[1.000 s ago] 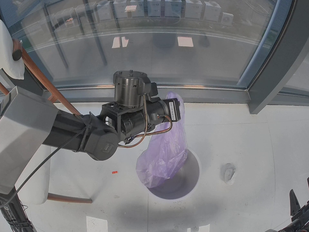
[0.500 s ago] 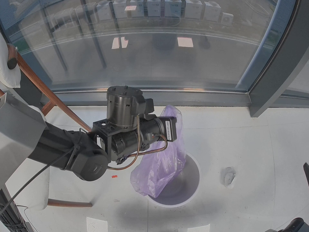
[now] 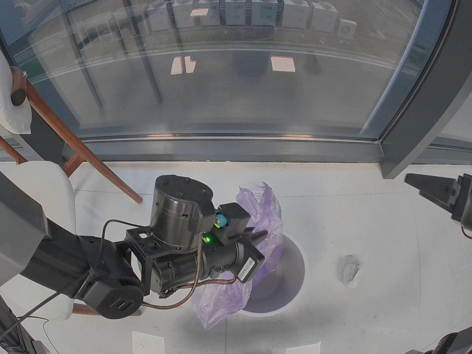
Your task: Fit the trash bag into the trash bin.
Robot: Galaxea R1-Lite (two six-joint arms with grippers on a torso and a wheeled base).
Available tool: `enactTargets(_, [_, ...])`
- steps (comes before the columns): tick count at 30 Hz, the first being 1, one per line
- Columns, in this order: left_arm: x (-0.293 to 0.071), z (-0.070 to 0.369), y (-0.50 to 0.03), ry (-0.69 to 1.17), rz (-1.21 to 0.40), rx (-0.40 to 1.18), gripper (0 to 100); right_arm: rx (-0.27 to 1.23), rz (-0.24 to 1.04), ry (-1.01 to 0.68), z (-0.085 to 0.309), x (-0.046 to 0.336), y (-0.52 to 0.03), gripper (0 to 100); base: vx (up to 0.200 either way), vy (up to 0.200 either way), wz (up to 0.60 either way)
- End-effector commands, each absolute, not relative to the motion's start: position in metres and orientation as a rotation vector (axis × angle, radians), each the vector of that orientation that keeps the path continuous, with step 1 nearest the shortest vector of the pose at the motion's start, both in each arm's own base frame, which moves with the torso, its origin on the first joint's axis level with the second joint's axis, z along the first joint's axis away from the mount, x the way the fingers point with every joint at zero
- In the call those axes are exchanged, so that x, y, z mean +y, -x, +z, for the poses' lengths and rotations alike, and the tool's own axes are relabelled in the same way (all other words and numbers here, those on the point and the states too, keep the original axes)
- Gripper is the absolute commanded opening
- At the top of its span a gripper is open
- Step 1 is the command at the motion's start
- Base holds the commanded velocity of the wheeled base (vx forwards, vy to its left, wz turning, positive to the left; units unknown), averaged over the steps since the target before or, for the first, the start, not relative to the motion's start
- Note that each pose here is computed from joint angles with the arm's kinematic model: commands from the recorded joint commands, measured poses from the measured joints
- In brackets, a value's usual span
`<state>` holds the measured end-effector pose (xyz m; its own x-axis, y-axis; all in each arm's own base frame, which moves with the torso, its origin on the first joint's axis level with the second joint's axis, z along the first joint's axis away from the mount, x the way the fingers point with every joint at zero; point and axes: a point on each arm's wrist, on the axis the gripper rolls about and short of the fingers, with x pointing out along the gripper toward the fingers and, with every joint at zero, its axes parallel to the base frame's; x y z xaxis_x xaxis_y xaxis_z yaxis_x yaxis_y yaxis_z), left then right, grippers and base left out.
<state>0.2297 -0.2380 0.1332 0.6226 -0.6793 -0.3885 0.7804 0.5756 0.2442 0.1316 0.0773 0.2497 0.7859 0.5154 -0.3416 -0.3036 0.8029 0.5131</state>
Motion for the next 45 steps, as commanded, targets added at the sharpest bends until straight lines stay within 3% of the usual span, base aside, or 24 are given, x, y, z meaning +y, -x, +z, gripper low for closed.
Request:
enactTargets(1, [-0.236,0.13,-0.205,-0.788,-0.994,0.185,0,0.926,0.517,-0.403,0.24,0.157,-0.156,100,0.0,0.0,0.0])
enactTargets(9, [-0.229,0.138,-0.189,-1.166,-1.019,0.096,0,1.046,0.478,-0.339,0.219,0.181,-0.164,100,0.0,0.0,0.0])
enactTargets(18, [-0.237,0.123,-0.174,-1.198,-0.999,0.118,0,1.122,0.438,-0.258,0.189,0.208,-0.178,100,0.0,0.0,0.0])
enactTargets(26, [-0.232,0.11,-0.158,-1.198,-0.999,0.18,0,1.07,0.361,-0.257,0.173,0.216,-0.211,100,0.0,0.0,0.0])
enactTargets(34, [-0.233,0.108,-0.147,-1.159,-0.958,0.215,0,0.908,0.313,-0.216,0.169,0.194,-0.256,100,0.0,0.0,0.0])
enactTargets(45, [-0.237,0.109,-0.149,-1.137,-0.944,0.18,0,0.943,0.308,-0.192,0.142,0.211,-0.272,100,0.0,0.0,0.0])
